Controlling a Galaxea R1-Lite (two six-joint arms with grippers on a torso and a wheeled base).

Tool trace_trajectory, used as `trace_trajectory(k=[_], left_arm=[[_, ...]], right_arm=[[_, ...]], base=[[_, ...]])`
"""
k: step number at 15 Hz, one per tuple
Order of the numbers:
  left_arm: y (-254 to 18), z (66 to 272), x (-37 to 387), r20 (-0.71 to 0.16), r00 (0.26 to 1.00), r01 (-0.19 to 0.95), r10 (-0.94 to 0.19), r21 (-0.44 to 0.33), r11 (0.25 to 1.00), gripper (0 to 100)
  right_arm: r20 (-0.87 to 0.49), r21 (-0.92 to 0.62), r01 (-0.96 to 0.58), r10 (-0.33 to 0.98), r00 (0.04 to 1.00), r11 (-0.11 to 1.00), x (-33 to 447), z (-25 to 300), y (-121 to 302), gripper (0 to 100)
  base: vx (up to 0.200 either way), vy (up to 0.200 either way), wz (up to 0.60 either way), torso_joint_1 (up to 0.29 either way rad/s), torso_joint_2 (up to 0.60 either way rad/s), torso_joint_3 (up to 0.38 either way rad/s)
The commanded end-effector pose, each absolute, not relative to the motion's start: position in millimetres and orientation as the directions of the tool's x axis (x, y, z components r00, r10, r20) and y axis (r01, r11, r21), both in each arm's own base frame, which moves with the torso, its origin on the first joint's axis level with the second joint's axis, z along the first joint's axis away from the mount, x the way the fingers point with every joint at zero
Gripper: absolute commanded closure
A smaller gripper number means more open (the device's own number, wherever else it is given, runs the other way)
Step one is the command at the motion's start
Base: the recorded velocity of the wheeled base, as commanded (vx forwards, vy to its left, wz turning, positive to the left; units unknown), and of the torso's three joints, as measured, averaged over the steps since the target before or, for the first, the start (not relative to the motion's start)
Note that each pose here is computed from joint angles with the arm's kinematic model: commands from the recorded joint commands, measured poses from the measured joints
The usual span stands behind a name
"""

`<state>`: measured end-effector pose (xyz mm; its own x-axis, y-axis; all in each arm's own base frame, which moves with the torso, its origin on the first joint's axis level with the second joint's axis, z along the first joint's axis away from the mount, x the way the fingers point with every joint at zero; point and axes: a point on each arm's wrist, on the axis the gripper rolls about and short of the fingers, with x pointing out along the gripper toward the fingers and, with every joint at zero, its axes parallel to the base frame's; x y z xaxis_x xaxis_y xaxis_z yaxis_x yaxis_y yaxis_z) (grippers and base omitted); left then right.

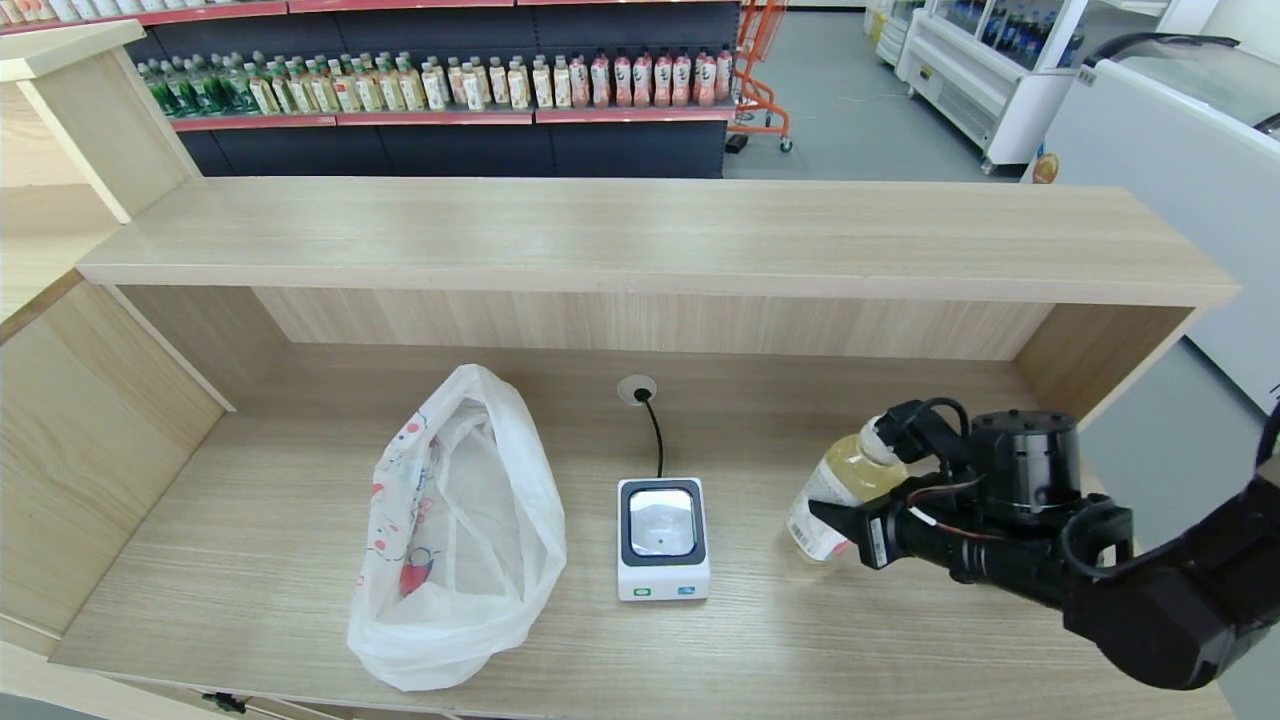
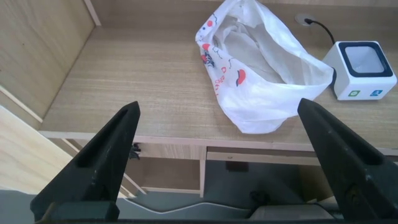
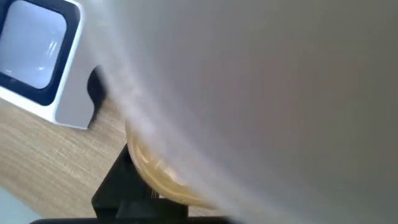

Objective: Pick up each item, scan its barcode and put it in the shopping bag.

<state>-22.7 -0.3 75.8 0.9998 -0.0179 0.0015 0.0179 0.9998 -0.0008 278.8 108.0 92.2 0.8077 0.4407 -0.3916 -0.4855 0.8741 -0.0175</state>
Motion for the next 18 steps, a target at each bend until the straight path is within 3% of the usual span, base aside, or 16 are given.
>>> trace_trajectory(k=[1,4,8,18], left_arm=[[0,76,-23,0.002,1.0,0.018,-0.018,0.0,1.0,0],[0,76,-23,0.002,1.0,0.018,-0.018,-0.002,1.0,0],[0,76,-23,0.002,1.0,0.018,-0.018,-0.002,1.0,0],[0,76,-23,0.002,1.0,0.017,-0.017,-0.002,1.0,0]], right_arm=[[-0.32,0.053,-0.528,0.515,0.795,0.848,258,130,78,100],[-0.29,0.133,-0.66,0.666,0.687,0.739,241,144,60,100],[-0.217,0.21,-0.838,0.86,0.462,0.503,215,149,59,100],[-0.212,0.319,-0.917,0.961,0.18,0.242,191,154,93,100]], base=[[0.0,0.0,0.0,0.0,0.0,0.0],[0.0,0.0,0.0,0.0,0.0,0.0],[0.0,0.0,0.0,0.0,0.0,0.0],[0.0,0.0,0.0,0.0,0.0,0.0]])
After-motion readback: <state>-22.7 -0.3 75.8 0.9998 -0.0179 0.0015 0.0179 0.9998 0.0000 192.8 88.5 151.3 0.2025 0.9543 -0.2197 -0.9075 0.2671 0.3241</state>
